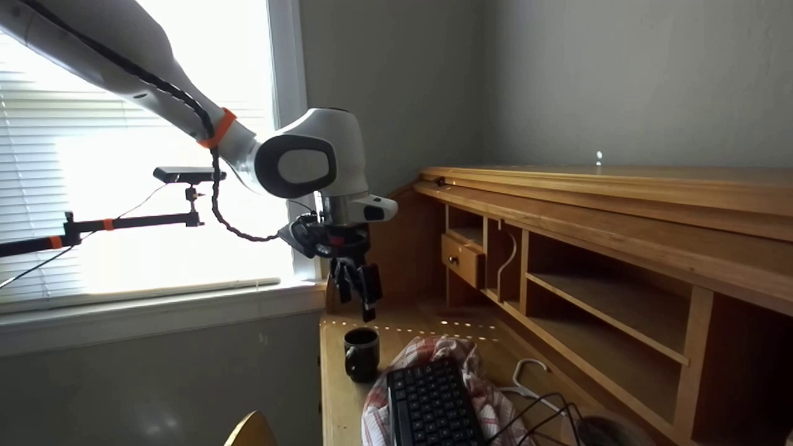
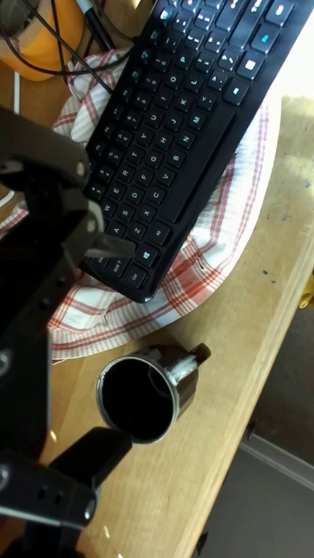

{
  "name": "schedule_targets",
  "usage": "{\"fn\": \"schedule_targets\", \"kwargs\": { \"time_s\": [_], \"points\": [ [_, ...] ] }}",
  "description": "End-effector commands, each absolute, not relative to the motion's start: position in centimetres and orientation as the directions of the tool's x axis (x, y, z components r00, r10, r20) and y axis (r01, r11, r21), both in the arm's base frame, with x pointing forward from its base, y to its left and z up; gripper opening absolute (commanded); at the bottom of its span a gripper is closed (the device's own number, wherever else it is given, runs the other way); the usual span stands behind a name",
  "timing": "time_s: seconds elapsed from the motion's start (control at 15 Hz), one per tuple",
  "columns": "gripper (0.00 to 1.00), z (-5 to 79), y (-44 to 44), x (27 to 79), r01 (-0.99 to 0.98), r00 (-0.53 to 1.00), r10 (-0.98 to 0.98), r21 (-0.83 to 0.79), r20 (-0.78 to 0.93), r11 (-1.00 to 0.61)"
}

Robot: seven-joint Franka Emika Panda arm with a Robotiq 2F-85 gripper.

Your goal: Put the mug on the top part of the desk

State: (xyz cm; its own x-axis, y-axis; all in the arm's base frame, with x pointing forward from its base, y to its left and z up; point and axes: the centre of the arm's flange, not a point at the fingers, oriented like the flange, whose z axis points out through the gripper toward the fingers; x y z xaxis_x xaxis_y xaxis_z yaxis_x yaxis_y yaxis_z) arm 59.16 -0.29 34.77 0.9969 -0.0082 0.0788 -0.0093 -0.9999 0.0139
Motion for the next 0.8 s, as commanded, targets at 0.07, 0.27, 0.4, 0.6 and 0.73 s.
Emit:
{"fn": "schedule_targets", "kwargs": {
  "time_s": [0.07, 0.27, 0.4, 0.6, 0.73],
  "points": [
    [1.0, 31.4, -0.1, 62.3, 0.012, 0.995, 0.013, 0.015, 0.097, -1.0],
    [1.0, 29.7, 0.3, 62.6, 0.037, 0.995, 0.038, 0.013, 0.089, -0.999],
    [1.0, 28.4, 0.9, 62.4, 0.057, 0.995, 0.059, 0.026, 0.08, -0.998],
    [0.95, 26.9, 1.6, 62.4, 0.071, 0.992, 0.074, 0.032, 0.099, -0.997],
    [0.8, 26.3, 1.9, 62.7, 0.065, 0.99, 0.07, 0.04, 0.121, -0.997]
  ]
}}
